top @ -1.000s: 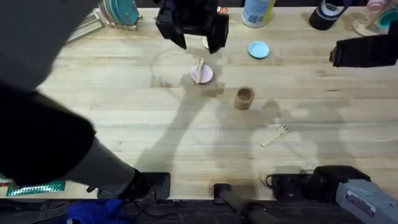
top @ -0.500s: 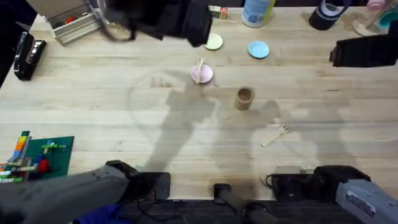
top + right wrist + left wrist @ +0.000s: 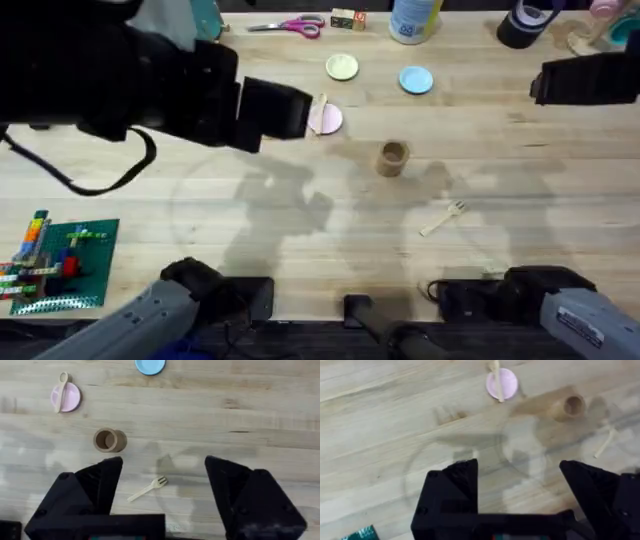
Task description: Pick up a utensil and set it on the pink plate, then put the other utensil in the container.
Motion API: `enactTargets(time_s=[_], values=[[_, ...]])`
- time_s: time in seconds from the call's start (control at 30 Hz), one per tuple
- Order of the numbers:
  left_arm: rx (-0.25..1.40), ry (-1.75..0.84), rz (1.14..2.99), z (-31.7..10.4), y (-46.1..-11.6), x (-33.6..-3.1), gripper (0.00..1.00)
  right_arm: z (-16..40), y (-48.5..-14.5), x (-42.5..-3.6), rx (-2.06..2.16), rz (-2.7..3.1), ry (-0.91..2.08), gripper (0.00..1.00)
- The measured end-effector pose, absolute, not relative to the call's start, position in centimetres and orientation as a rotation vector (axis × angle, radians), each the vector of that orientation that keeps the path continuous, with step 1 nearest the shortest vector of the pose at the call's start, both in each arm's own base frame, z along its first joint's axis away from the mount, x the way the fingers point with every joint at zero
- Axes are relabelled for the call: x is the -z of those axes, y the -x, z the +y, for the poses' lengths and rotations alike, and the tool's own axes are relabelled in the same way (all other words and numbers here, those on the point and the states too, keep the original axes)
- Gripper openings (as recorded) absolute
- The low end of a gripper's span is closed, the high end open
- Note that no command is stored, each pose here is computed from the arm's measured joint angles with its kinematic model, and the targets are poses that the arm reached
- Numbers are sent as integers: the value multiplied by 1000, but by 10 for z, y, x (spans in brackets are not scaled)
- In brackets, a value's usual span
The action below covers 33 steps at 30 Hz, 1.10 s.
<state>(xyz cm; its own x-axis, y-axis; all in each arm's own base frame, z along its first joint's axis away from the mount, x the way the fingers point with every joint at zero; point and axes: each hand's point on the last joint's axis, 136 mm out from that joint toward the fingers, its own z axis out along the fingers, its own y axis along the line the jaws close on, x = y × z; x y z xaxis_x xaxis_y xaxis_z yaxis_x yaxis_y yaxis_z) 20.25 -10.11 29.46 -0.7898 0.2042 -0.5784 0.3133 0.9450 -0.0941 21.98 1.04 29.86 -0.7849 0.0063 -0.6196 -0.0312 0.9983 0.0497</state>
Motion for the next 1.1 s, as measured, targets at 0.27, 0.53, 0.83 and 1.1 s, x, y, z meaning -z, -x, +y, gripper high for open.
enactTargets(time_s=[0.27,0.53,0.83,1.1], values=[[300,-576,2466,-113,-193,-281,995,10,-220,-299,-78,2473,9,998],[324,-620,2274,-109,-180,-286,994,10,-220,-299,-82,2473,0,998],[373,-730,2158,-116,-169,-301,993,21,-219,-300,-220,2471,-144,999],[379,-912,2151,-121,-154,-290,993,24,-218,-298,-312,2470,-358,998]])
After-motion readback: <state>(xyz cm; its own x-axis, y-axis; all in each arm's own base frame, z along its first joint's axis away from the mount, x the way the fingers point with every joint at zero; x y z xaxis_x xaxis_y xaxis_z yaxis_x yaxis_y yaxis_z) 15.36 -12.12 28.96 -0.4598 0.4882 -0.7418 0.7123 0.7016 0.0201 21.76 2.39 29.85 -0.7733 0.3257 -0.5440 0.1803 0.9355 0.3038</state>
